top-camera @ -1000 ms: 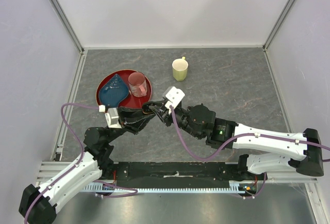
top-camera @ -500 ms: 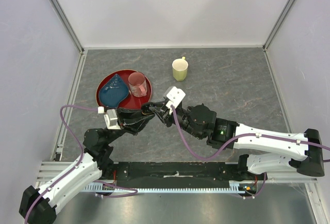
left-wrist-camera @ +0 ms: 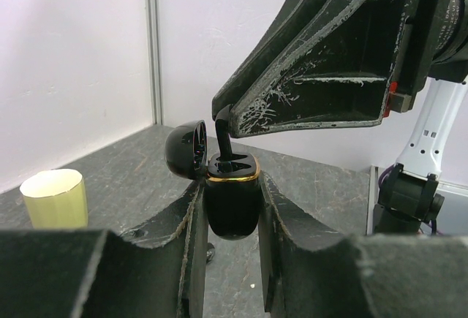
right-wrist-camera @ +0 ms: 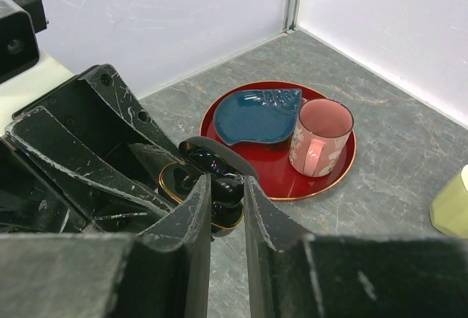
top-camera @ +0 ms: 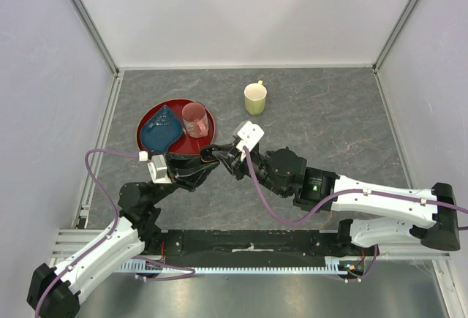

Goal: Insert the wireless bluetooth earbuds into the charging case
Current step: Place the earbud in the charging case.

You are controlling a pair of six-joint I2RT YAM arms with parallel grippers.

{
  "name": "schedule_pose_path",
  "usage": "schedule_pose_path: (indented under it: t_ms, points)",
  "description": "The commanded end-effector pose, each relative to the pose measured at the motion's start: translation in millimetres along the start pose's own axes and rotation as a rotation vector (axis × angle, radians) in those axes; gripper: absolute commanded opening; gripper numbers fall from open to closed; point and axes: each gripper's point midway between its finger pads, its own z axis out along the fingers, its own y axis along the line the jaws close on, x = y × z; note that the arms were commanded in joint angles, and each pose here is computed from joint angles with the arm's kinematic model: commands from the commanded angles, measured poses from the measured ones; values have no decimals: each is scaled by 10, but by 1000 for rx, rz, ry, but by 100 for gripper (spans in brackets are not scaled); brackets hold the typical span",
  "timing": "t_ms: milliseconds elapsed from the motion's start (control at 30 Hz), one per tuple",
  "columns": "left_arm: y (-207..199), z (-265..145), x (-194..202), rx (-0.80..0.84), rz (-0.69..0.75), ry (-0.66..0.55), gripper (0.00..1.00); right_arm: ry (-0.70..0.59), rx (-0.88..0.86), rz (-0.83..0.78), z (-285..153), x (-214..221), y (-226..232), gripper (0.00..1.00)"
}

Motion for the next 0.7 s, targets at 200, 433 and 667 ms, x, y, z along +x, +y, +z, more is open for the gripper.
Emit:
schedule_pose_path:
  t_ms: [200,433,667]
  points:
    - [34,44,-364,-23,99,-127,2,63,-8,15,0,84,53,0]
    - [44,46,-358,-28,96,-125,2,69,-40,21,0,95,108,0]
    - [45,43,-373,-30,99,-130,2,92,-56,19,22,132,153,0]
